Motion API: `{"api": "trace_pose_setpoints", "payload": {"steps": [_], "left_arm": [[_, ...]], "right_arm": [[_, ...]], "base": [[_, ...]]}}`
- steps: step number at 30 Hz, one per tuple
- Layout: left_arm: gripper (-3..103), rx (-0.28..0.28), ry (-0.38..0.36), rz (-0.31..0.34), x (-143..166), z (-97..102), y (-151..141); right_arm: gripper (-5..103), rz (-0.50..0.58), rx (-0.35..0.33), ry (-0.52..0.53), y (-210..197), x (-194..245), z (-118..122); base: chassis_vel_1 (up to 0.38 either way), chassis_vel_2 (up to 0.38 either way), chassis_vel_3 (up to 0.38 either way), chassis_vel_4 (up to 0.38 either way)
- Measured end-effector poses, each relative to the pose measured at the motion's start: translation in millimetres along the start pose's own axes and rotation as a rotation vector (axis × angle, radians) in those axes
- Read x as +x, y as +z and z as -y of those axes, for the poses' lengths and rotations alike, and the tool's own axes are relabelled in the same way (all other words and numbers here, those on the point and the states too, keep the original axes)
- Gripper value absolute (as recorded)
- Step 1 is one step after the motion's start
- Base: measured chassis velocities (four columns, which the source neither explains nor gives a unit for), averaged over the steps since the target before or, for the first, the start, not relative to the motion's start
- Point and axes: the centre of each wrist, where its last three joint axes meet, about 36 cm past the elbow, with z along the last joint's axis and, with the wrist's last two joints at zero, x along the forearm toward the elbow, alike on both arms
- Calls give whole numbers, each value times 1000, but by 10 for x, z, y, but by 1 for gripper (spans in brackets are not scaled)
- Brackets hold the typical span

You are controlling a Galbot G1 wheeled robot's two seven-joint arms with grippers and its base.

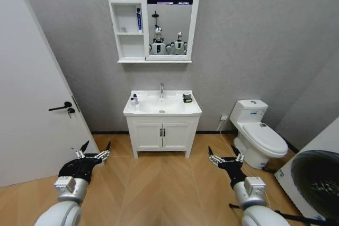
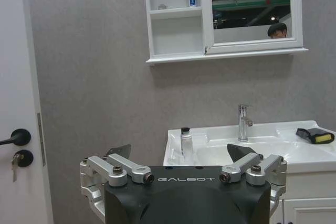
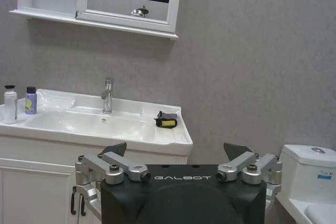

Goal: Move facial cleanser and shampoo from washbasin to cabinet, then wipe washbasin with towel.

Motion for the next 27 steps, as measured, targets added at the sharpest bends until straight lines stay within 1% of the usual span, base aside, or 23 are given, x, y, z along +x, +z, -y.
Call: {"api": "trace_pose_setpoints", "payload": {"steps": [8,22,27], "left_arm": [[100,6,-7,-4,30,27,8],[100,21,-14,-8,72,43,40],[100,27,-15,-10,69,40,51]], "right_arm": [[100,1,-1,-3,7,8,-17],[100,-4,8,6,21,26,-28],[100,-8,8,17,49,13,-29]], "base": [[-301,301,323,-315],[-362,354,359,-370],[-303,316,303,-284]]}}
